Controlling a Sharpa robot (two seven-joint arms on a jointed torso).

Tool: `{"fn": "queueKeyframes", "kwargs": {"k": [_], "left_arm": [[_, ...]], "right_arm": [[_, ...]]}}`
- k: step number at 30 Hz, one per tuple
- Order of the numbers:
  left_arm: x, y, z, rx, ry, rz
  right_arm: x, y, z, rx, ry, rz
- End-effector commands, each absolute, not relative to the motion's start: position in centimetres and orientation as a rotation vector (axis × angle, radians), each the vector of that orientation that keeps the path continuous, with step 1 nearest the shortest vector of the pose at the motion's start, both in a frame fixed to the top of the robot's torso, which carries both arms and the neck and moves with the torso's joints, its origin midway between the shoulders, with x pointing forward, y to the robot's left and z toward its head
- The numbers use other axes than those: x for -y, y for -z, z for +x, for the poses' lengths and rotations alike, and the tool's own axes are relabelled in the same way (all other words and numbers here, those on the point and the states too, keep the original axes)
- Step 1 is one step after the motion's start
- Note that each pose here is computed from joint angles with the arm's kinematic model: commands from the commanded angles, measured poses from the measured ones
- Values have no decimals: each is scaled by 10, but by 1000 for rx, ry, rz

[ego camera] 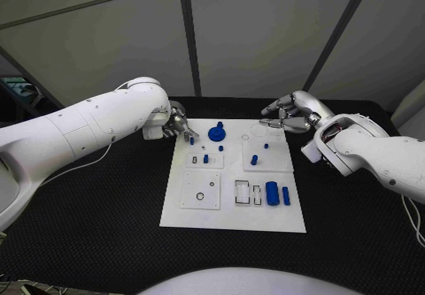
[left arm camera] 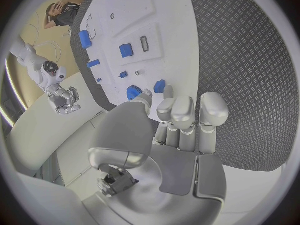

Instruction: Assemble the parts on the task board

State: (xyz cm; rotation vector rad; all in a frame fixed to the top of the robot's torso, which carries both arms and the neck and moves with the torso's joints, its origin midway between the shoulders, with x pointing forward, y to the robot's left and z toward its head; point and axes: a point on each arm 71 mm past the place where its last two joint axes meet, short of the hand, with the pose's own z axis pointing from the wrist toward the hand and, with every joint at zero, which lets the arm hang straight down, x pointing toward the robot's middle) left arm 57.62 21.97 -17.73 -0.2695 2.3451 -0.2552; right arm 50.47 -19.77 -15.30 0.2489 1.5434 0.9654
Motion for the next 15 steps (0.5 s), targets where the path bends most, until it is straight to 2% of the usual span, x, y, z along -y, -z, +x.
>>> {"fn": "queueKeyframes", "kwargs": {"k": [1,15], "left_arm": [[-218,178,576,-2357,268,-253],[-216,179,576,-2357,293,-259]], "right_arm": [[196,152,504,-1544,-973,239],[196,152,504,-1544,-974,238]]}}
